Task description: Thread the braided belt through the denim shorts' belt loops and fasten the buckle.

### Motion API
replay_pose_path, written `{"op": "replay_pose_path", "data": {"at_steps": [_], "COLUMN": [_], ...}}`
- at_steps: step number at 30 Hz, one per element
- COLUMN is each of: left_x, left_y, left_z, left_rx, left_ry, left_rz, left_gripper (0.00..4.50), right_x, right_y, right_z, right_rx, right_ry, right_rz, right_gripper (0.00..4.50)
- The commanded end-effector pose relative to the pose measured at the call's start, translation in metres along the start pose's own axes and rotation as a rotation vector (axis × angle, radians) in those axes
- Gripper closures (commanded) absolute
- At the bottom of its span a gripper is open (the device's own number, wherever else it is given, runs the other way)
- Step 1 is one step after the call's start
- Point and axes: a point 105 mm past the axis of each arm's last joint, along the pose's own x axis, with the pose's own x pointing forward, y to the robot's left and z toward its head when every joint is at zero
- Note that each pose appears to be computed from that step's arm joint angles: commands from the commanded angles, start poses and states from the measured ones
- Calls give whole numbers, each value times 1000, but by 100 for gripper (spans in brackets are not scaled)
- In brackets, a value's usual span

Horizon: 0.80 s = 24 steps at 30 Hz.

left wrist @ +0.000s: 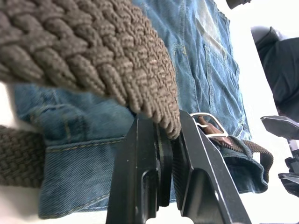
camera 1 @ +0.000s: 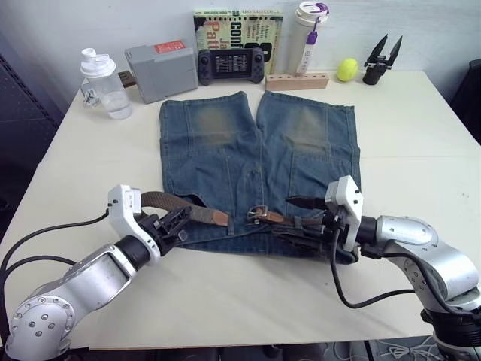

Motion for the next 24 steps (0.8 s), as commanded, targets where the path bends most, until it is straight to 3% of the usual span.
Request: {"op": "replay_pose_path", "data": {"at_steps": [1,13,24], "left_x": [-5,-13,4], "left_y": [-10,-13,2], "left_z": [3,-3,-10], "left_rx": [32,39,33], "left_ry": [-9,15,28], "left_rz": [-10,3,15], "left_gripper": [450,450,450], "right_x": [3,8,6], "right_y": [7,11,11], "right_z": [11,10,13], "right_rx": [-29,-13,-15], "right_ry": [-36,-46,-51], "right_rz": [29,47,23], "right_gripper": [7,7,7]}}
